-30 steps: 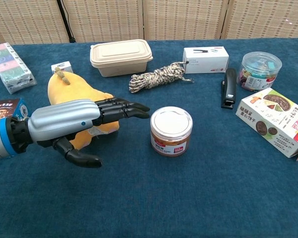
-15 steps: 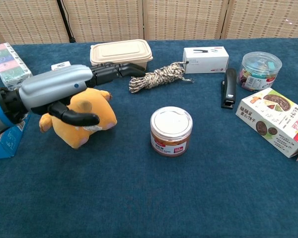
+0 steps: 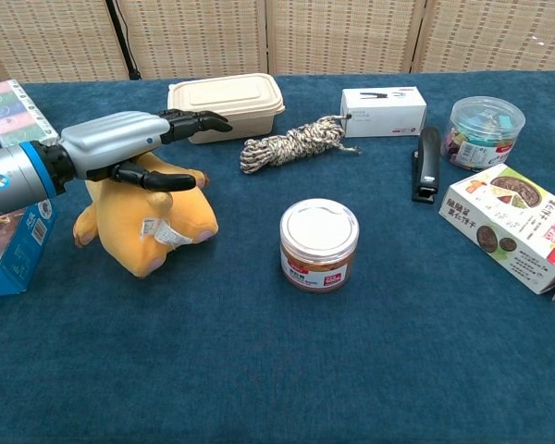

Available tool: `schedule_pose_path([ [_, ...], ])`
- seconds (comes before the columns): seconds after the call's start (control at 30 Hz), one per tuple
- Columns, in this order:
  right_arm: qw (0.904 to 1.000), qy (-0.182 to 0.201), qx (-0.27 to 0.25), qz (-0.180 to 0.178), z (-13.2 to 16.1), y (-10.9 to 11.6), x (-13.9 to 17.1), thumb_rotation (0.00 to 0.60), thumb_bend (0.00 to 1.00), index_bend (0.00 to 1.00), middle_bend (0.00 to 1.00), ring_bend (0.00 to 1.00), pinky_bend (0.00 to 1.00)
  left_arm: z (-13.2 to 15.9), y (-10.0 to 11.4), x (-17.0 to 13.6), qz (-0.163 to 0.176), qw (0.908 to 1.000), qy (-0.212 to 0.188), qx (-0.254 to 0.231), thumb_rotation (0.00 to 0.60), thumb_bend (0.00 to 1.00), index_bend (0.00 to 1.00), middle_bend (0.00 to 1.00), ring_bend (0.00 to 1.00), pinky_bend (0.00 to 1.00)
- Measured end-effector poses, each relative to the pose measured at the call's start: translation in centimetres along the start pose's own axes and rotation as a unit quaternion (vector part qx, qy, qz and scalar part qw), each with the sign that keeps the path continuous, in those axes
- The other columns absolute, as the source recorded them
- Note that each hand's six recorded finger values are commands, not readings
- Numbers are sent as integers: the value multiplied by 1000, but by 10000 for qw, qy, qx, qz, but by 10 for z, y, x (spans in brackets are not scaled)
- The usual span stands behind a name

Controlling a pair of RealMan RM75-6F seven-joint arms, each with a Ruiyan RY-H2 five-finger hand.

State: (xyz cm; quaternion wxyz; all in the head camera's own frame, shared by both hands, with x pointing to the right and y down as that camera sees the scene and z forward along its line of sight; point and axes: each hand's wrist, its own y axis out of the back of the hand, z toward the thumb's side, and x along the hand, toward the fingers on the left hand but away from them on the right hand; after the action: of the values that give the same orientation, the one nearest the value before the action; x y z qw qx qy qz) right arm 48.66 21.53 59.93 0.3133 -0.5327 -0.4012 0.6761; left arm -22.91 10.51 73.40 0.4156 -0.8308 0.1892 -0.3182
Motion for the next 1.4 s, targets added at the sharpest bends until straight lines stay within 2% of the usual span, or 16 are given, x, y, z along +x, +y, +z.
schedule_pose_path([
  [0.27,10000,28,-2,10,2,0,0,600,0,0,0,0,0,16,-32,-4,-345,9989,-190,-245,0,0,0,0,0,0],
  [0.53,10000,35,-2,-11,2,1,1,600,0,0,0,0,0,44,-37,-20,-284,9955,-747,-518,0,0,0,0,0,0],
  [0.73,10000,54,7,-3,3,0,1,600,0,0,0,0,0,66,-43,-34,-393,9903,-1116,-723,0,0,0,0,0,0],
  [1.07,10000,57,13,14,3,0,2,600,0,0,0,0,0,99,-37,-48,-363,9821,-1615,-893,0,0,0,0,0,0],
  [1.4,10000,58,-5,-11,3,1,2,600,0,0,0,0,0,106,-24,-53,-245,9818,-1697,-814,0,0,0,0,0,0],
])
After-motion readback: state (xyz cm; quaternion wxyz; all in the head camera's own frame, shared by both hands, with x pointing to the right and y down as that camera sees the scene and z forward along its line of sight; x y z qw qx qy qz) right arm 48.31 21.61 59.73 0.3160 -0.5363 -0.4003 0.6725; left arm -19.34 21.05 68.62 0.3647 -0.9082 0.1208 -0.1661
